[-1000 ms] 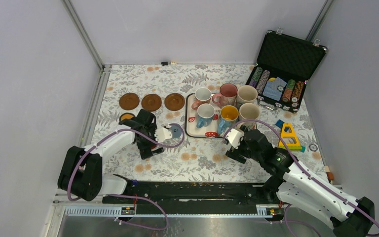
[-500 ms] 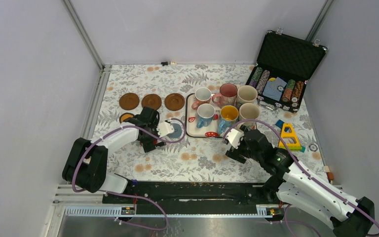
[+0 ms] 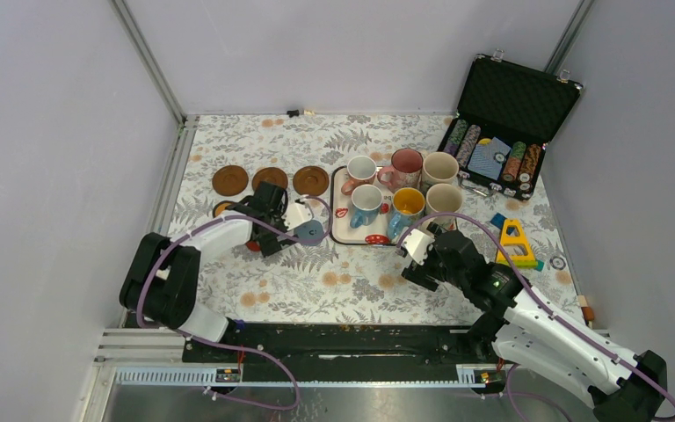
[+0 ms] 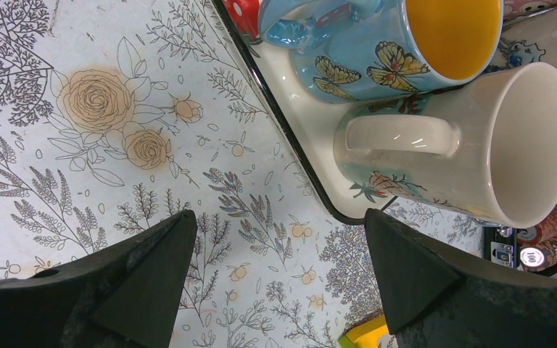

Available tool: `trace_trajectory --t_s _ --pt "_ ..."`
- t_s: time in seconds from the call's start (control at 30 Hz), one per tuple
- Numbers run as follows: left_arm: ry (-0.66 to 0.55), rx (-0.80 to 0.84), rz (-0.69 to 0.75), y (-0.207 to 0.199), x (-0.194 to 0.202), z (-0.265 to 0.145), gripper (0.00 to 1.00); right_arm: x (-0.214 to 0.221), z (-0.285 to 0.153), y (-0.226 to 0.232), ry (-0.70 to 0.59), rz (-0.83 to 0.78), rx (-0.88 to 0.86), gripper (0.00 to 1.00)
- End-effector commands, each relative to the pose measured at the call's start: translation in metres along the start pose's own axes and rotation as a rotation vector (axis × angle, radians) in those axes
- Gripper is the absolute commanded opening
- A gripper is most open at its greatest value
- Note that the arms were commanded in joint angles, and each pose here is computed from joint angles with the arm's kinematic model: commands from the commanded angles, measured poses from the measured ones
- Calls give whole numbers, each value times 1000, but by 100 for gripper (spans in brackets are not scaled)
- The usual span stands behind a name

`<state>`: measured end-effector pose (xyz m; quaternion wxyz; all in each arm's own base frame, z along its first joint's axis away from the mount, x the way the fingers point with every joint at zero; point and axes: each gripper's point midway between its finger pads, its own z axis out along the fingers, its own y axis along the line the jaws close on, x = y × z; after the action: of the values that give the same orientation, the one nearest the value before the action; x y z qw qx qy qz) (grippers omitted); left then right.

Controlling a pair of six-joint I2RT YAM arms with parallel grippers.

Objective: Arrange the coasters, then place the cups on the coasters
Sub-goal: Move the coaster to the center of the board.

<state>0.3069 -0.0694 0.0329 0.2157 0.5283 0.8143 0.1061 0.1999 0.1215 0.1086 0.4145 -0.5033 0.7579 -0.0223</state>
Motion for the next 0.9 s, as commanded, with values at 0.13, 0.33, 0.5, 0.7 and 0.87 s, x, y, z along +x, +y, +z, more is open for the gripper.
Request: trace_trajectory --t_s 0.13,0.33,0.5,0.7,0.87 --pt "-152 63 4 -11 -20 -33 99 -5 -1 -8 -23 14 32 93" --pt "-21 -52 77 -2 16 -29 99 -7 -2 -8 -32 14 34 93" --pt "11 -75 55 1 20 -19 99 -7 -4 -9 -36 18 41 93" --pt "-11 -38 6 -3 10 -10 99 -6 -4 -11 -32 19 51 93" --pt "7 -19 -38 -10 10 12 99 -4 -3 -13 -28 14 66 93"
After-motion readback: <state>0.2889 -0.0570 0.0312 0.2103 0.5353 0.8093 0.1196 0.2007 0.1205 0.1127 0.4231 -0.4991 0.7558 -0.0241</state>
